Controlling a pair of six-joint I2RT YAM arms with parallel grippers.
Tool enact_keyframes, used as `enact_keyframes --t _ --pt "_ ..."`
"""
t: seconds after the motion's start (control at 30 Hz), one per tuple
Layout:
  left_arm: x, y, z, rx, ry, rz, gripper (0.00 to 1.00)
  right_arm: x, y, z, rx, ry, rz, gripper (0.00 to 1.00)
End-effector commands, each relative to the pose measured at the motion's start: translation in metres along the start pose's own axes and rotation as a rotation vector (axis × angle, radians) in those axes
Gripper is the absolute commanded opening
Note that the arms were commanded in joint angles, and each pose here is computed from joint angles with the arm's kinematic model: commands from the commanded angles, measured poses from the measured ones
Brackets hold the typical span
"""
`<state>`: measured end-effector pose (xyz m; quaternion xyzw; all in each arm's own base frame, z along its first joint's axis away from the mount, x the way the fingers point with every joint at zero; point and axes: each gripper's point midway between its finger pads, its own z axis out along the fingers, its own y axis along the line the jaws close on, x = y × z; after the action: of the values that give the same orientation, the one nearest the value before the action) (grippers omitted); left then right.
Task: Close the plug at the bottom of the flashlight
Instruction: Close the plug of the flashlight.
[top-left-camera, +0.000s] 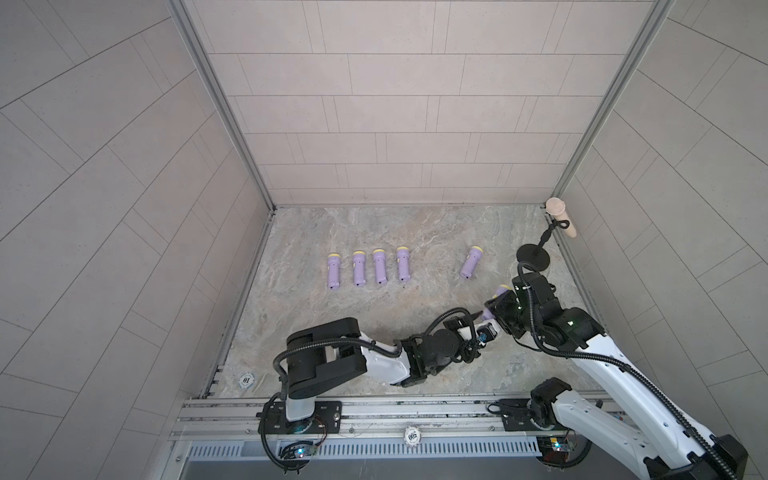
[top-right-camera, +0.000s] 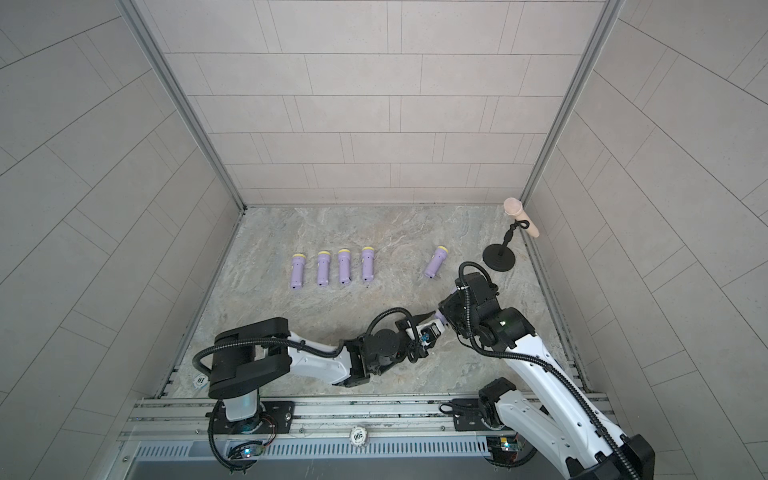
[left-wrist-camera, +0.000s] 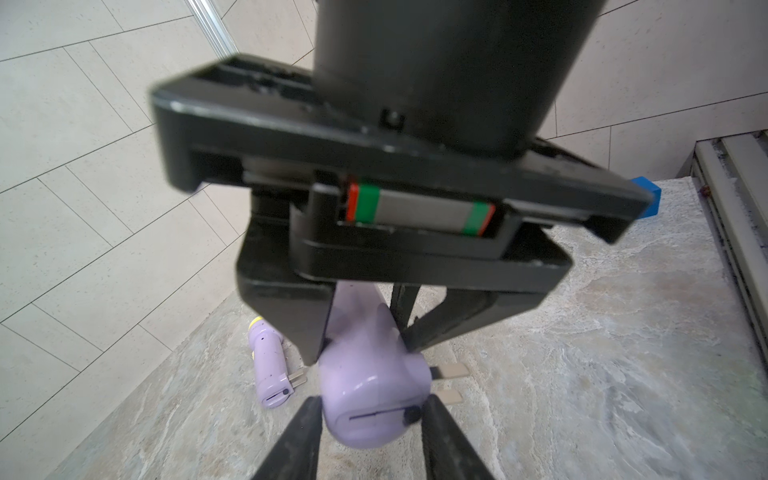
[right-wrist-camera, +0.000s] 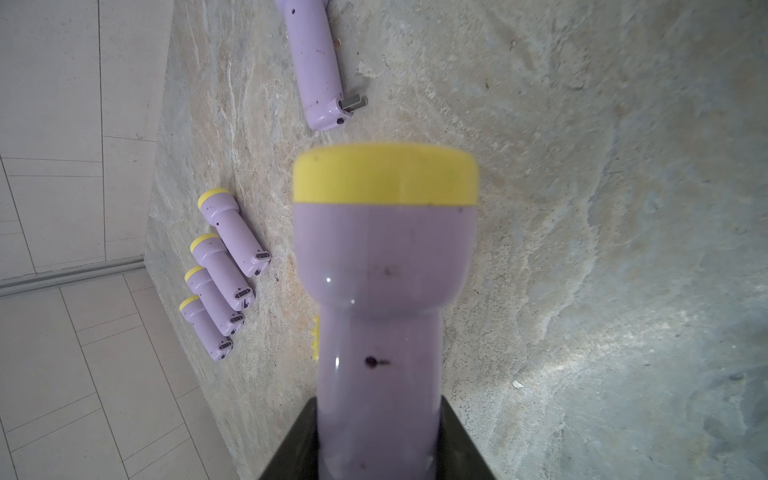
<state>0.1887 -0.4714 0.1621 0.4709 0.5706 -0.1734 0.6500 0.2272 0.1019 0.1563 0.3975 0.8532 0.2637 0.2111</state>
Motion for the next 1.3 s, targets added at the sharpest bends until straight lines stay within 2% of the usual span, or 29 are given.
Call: enact_keyframes --t 0.0,1.27 --pt "-0.0119 0.0017 0.0044 -0.002 -0.03 0.014 0.43 -0.0008 0.0013 -0.0011 -0.019 -0.006 -0.004 0.0" --pt "-0.0078 -0.0032 0.0067 0.017 -0.019 0.023 0.32 0.0086 0.0082 0.0012 -0.058 0.05 0.009 0.0"
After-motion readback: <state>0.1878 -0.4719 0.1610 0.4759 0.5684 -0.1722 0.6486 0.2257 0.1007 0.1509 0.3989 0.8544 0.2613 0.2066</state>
